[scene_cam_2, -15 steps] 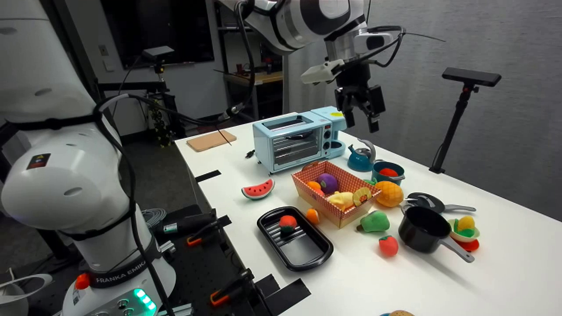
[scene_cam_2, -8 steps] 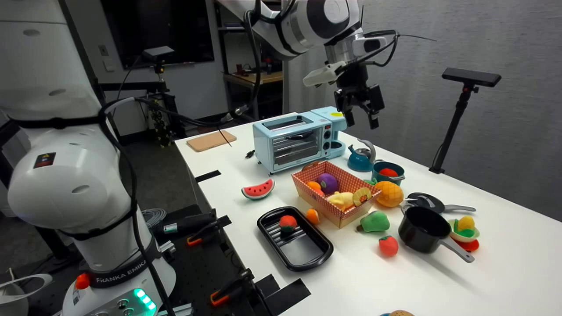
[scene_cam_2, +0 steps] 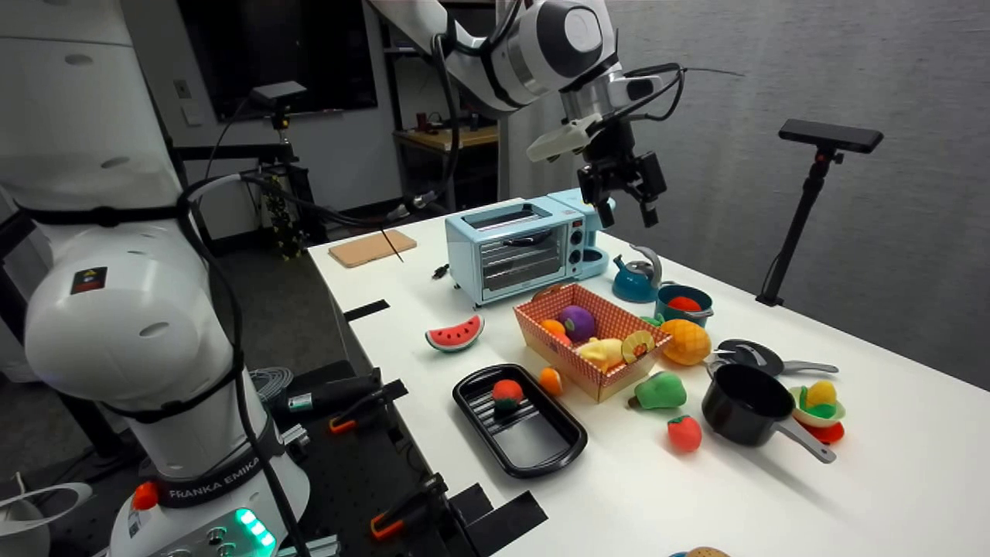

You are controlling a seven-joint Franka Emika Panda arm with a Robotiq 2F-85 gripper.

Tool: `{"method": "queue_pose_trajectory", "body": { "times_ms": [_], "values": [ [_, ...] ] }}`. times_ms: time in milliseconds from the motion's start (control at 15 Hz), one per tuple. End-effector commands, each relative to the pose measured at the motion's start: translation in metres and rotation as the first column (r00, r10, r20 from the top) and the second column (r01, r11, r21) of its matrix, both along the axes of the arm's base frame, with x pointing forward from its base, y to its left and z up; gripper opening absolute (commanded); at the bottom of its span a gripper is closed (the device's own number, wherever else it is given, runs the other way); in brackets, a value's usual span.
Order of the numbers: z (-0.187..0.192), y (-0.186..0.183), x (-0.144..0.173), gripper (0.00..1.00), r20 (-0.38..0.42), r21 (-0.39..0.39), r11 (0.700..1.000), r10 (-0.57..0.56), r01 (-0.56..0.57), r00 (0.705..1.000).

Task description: Pick up the banana from the orange box and put it on the table

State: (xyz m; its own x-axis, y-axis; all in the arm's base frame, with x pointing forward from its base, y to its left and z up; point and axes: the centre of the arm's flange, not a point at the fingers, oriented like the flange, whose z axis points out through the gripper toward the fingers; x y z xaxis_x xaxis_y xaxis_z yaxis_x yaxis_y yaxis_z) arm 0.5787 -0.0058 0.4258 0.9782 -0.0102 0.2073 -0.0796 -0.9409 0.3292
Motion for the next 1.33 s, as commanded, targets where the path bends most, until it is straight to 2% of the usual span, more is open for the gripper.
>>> {"method": "queue_pose_trajectory", "body": {
  "times_ms": [0, 600, 667, 1067, 1267],
  "values": [
    [-0.003, 0.010, 0.000, 1.00, -0.014, -0.052, 0.998, 0.033, -0.034, 0.999],
    [-0.015, 0.025, -0.006, 1.00, -0.063, -0.117, 0.983, 0.135, -0.141, 0.989],
    [-0.016, 0.022, -0.004, 1.00, -0.049, -0.078, 0.990, 0.115, -0.119, 0.992],
    [-0.018, 0.022, -0.004, 1.00, -0.052, -0.079, 0.990, 0.116, -0.120, 0.992],
    [-0.026, 0.024, -0.004, 1.00, -0.112, -0.020, 0.986, 0.163, -0.167, 0.980]
  ]
}}
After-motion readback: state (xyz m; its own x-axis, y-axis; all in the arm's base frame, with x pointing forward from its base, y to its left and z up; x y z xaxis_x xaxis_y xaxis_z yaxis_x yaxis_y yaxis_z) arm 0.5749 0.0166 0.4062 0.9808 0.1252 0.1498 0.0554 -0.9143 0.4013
